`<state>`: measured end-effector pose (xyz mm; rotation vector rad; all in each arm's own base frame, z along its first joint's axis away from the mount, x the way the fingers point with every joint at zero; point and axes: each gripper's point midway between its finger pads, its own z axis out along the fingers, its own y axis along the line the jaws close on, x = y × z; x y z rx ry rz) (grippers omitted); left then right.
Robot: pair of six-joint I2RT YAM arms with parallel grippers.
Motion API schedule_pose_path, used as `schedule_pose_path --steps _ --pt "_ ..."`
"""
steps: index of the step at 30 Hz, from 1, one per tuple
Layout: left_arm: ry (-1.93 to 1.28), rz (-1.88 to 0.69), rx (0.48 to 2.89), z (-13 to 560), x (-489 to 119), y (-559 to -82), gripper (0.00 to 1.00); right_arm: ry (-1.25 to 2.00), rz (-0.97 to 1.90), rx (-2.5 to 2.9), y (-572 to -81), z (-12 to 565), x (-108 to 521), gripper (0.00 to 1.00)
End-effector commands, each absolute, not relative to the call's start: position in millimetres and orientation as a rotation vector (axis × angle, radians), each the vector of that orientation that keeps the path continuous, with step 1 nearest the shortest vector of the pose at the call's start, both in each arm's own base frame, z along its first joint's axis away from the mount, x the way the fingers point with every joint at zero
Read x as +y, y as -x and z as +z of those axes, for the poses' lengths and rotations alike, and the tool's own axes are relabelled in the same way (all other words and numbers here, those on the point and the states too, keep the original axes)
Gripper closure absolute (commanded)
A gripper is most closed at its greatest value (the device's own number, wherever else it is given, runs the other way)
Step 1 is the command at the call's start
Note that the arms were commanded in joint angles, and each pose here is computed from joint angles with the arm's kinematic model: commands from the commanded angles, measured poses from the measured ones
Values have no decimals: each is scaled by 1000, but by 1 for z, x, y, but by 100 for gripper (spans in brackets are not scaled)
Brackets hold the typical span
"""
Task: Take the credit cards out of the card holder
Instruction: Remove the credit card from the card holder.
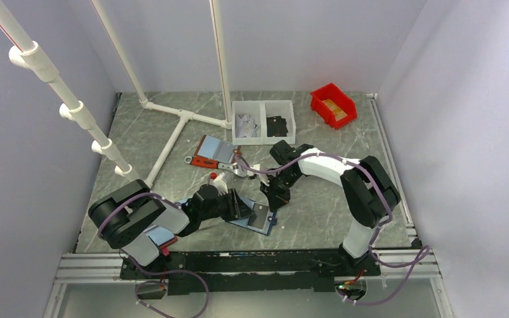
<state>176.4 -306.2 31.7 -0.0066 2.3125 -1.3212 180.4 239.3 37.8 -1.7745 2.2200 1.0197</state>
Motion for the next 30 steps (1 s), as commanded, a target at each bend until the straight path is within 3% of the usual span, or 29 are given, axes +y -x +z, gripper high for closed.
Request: schedule_pose_path --steps 1,16,30 --pt "20 -1283 2386 17 -302 -171 59 1764 1119 2124 -178 56 256 95" --pt "10 -1310 2376 18 -304 -170 57 1786 1029 2224 -176 27 260 96" --pt "87 -1375 2365 13 -302 -172 58 1612 802 2361 -200 1 263 97"
